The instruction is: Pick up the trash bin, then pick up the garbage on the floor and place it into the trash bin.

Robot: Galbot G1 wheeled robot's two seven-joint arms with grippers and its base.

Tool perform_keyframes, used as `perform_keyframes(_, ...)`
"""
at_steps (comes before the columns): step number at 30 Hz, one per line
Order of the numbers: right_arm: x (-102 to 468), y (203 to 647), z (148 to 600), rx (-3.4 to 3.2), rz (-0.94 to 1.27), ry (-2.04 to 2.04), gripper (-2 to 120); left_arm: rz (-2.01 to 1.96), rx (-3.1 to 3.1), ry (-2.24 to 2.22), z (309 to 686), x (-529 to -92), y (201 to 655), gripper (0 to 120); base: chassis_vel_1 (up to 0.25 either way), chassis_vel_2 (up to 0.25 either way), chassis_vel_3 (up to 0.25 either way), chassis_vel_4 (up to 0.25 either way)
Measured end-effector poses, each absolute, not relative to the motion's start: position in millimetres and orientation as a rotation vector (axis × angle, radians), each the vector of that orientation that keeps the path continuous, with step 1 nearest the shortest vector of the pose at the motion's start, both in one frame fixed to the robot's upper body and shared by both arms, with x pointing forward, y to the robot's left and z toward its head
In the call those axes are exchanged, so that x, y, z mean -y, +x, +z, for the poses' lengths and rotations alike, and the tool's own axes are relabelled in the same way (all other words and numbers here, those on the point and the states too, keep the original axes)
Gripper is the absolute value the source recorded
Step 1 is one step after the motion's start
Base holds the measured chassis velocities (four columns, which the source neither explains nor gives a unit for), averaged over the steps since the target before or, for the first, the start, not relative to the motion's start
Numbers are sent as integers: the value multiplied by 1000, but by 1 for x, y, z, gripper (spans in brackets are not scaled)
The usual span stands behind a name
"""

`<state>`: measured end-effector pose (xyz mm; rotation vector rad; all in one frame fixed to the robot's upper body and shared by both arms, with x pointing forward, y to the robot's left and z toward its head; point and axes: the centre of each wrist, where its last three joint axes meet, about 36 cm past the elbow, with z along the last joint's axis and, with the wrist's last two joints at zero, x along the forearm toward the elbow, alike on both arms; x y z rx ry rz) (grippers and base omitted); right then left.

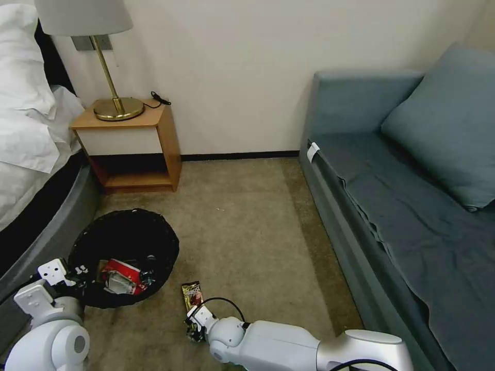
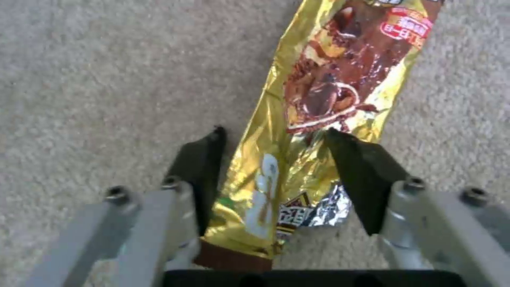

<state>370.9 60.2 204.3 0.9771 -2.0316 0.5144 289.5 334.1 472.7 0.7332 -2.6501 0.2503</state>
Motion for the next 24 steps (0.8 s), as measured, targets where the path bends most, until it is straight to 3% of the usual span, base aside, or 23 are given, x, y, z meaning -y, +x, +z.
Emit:
perform_keyframes(13, -52, 374, 205, 2055, 514, 982, 1, 249, 2645, 729, 470, -333, 291, 2, 0, 0, 0, 0)
perform_keyframes(24, -33, 392, 224, 2134, 452, 964, 0, 249, 2646, 723, 469, -334, 294, 2, 0, 0, 0, 0)
